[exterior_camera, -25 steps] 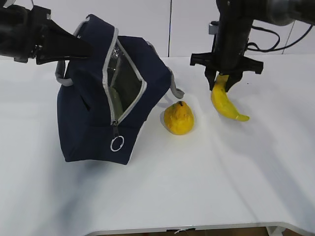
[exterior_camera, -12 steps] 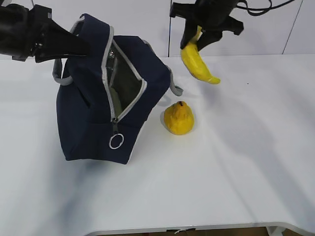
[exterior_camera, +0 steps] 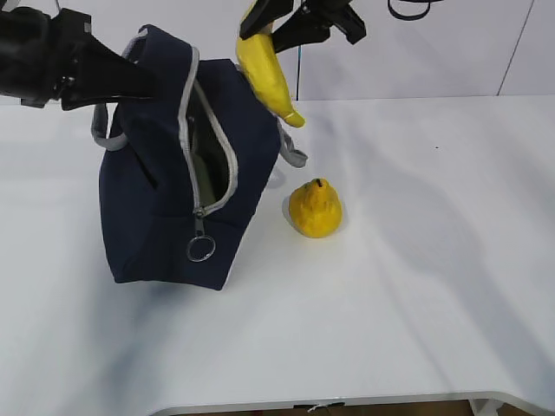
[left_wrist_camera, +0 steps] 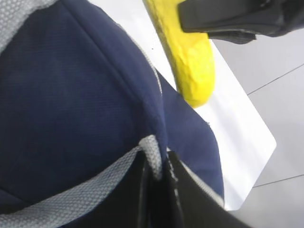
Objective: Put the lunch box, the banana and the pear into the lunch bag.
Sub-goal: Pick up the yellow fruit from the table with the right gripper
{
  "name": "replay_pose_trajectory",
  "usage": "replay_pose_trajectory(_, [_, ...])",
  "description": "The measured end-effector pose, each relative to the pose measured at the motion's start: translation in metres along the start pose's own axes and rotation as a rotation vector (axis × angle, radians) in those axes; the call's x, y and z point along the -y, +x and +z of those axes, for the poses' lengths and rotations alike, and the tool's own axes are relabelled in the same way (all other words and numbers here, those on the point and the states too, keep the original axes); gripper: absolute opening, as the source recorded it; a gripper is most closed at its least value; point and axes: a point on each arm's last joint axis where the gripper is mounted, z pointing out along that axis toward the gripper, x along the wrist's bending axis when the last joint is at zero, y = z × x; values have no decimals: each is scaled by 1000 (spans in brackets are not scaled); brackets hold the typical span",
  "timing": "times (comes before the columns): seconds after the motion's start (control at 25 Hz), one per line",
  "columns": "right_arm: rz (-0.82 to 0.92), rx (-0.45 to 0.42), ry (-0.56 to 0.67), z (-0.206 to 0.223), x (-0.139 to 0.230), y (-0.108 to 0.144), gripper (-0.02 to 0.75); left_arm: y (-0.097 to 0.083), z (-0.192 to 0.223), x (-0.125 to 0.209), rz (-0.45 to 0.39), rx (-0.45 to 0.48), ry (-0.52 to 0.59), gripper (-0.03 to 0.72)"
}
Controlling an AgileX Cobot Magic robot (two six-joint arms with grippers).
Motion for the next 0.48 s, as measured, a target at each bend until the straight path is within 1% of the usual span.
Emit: replay_pose_trajectory(0.48, [8,-116,8,0,2,16,297,0,0,-1,-8,3,-8,8])
